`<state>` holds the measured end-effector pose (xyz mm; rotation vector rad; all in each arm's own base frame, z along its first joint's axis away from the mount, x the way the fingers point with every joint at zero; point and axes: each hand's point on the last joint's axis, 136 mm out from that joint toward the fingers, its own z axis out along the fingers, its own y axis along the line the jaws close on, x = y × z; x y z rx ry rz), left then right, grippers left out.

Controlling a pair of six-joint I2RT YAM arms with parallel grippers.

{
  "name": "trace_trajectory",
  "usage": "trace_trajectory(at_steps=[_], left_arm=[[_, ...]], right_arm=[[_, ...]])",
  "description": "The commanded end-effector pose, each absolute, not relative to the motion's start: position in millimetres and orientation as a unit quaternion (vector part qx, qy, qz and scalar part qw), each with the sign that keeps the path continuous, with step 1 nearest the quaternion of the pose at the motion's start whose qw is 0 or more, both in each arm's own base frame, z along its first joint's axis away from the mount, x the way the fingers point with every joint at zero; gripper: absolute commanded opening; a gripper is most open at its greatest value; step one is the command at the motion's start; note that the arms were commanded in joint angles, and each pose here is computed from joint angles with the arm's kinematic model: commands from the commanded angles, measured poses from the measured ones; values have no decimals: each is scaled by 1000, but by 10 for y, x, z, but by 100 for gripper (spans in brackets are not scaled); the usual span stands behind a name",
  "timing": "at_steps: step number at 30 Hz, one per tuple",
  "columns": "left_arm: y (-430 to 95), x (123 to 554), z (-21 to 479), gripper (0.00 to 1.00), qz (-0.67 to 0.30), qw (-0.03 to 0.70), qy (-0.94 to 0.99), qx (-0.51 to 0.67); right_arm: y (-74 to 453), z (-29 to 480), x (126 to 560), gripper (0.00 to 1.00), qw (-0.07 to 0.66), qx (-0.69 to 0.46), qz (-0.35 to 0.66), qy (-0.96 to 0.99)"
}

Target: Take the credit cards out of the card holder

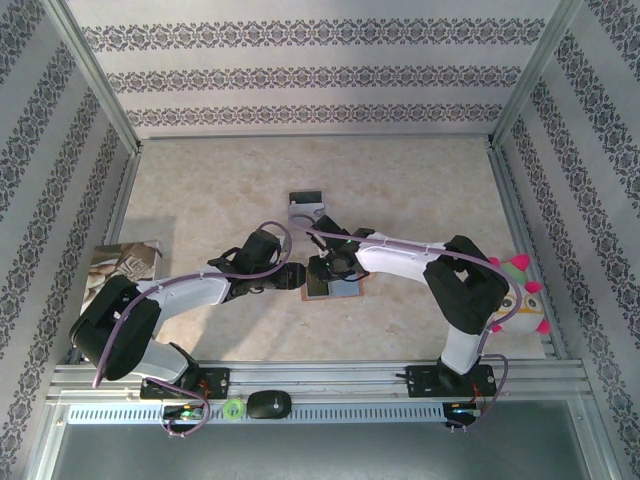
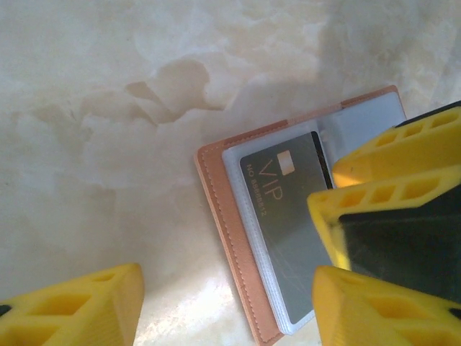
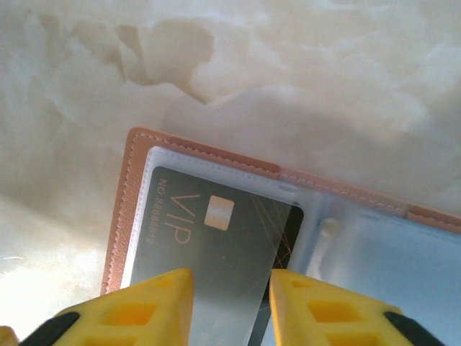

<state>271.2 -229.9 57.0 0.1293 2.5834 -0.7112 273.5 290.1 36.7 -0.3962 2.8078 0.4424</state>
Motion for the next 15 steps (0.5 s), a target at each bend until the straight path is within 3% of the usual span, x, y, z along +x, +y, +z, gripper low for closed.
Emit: trace_trajectory(at_steps=[1,15], left_arm=[[-2373,2627,550,60,-260,211,940,63],[-2536,2670,389,54,-236,194,948,87]], right_arm=[[2870,543,2765,30,146,-128,189,962],[2786,413,2656,23,106,-114,234,960]])
